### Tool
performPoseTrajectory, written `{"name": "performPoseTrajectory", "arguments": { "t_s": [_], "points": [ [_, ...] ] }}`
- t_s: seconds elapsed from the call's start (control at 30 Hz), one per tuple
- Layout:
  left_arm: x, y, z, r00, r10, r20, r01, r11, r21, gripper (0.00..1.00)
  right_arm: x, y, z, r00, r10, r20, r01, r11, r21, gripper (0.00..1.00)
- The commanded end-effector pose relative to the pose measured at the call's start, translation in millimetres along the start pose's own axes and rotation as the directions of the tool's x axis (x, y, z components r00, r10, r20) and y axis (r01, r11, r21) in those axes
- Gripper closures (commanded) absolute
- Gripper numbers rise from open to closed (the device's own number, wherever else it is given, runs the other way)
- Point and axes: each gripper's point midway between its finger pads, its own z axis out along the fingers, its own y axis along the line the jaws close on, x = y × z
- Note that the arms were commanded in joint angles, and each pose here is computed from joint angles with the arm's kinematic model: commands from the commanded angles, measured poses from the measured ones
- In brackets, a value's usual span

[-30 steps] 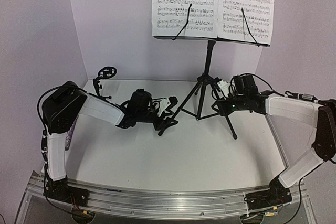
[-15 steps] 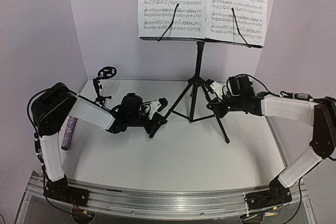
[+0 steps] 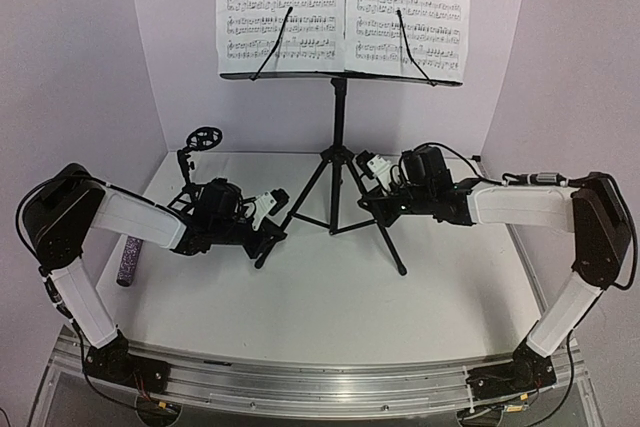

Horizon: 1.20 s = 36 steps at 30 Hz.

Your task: Pack up the instrument practice props

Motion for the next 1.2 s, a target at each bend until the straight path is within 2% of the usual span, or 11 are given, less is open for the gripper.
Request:
{"name": "performPoseTrajectory", "arguments": {
  "t_s": [0.0, 0.07, 0.13, 0.5, 0.53, 0.57, 0.6, 0.73, 0.83, 1.0, 1.17],
  "points": [
    [3, -21, -4, 0.998, 0.051, -0.022, -0.049, 0.995, 0.089, 0.9, 0, 27, 10, 0.999, 0.054, -0.002, -0.054, 0.994, -0.094, 0.97],
    [1, -25, -6, 0.998, 0.059, -0.011, -0.058, 0.992, 0.109, 0.71, 0, 26, 7, 0.999, 0.044, -0.001, -0.044, 0.996, -0.082, 0.9],
    [-5, -25, -9, 0.998, 0.062, 0.003, -0.062, 0.992, 0.111, 0.6, -2, 25, 4, 0.999, 0.037, 0.007, -0.036, 0.997, -0.074, 0.81],
    [-56, -31, -59, 0.989, 0.11, 0.096, -0.12, 0.988, 0.101, 0.35, -10, 16, -27, 0.999, 0.039, -0.009, -0.039, 0.999, 0.008, 0.35],
    [-63, -33, -67, 0.986, 0.118, 0.118, -0.131, 0.986, 0.105, 0.33, -8, 13, -33, 0.999, 0.052, -0.015, -0.052, 0.998, 0.034, 0.27],
    [-67, -37, -74, 0.984, 0.121, 0.134, -0.136, 0.984, 0.113, 0.31, -7, 10, -40, 0.998, 0.067, -0.013, -0.066, 0.996, 0.059, 0.11],
    [-75, -40, -84, 0.98, 0.125, 0.157, -0.144, 0.982, 0.118, 0.28, -6, 5, -49, 0.997, 0.078, -0.009, -0.077, 0.993, 0.092, 0.08],
    [-102, -45, -116, 0.97, 0.12, 0.21, -0.15, 0.979, 0.136, 0.25, 3, -1, -81, 0.985, 0.16, -0.066, -0.148, 0.976, 0.159, 0.06],
    [-119, -48, -149, 0.963, 0.108, 0.249, -0.15, 0.976, 0.158, 0.27, 23, 16, -104, 0.961, 0.181, -0.21, -0.153, 0.978, 0.144, 0.05],
    [-148, -66, -214, 0.929, 0.103, 0.355, -0.174, 0.969, 0.176, 0.29, 15, 86, -146, 0.939, 0.172, -0.297, -0.205, 0.975, -0.082, 0.12],
    [-203, -63, -274, 0.864, 0.016, 0.503, -0.092, 0.988, 0.127, 0.31, -54, 147, -185, 0.956, 0.202, -0.213, -0.262, 0.915, -0.308, 0.16]
  ]
}}
